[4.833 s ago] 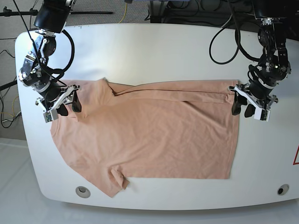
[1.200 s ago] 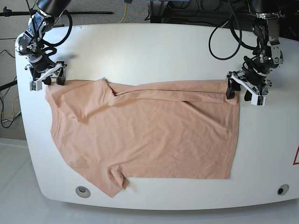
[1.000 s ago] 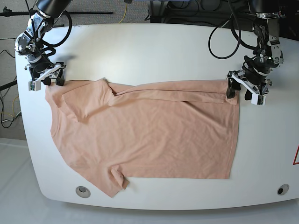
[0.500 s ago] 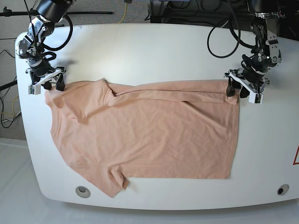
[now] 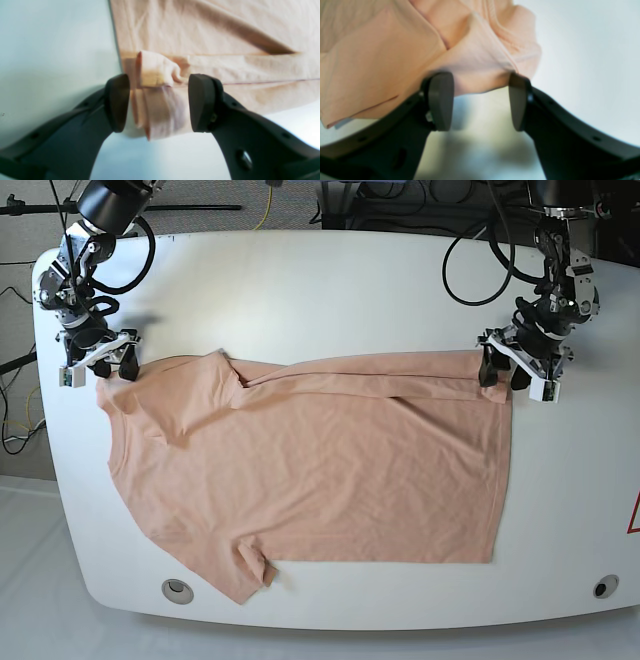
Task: Fold the T-shirt properly
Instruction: 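Close both grippers on the folded edge corners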
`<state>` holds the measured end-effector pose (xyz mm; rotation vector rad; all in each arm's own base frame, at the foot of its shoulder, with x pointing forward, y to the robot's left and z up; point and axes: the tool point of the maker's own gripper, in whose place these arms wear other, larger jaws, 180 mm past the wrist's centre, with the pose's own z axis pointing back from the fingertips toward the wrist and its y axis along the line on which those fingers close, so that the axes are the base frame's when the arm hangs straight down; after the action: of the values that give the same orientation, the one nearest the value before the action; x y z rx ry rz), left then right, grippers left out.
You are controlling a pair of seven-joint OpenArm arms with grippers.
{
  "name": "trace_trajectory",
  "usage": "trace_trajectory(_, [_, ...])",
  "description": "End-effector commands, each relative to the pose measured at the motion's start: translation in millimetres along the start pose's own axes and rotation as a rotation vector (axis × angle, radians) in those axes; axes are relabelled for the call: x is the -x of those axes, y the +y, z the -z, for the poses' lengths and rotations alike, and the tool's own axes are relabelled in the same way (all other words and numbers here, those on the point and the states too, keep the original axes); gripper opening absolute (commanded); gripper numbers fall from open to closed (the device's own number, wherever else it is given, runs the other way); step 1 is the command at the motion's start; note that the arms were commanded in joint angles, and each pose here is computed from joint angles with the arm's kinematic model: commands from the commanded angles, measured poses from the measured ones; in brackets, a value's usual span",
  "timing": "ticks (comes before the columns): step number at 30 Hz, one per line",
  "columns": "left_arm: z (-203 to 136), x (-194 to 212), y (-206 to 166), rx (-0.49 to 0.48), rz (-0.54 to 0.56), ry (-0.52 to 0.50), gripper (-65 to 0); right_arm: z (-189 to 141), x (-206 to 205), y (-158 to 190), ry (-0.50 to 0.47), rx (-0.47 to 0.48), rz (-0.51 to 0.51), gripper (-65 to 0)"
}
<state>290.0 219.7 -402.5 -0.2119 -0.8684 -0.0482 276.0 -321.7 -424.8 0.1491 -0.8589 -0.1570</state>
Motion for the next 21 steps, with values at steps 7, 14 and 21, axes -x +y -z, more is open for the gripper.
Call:
trace_trajectory(7, [0, -12, 2, 0.004, 0.002, -0.044, -51.1, -13, -13, -14, 0.024, 0.037, -0.061, -32.1])
trace_trajectory(14, [2, -13, 2, 0.006, -0.004, -0.059, -64.0, -18, -22, -20, 0.013, 0.053, -0.083, -32.2])
trace_trajectory(21, [2, -10, 1, 0.01, -0.012, -0.058, -65.0, -12, -15, -22, 0.021, 0.061, -0.065, -33.3])
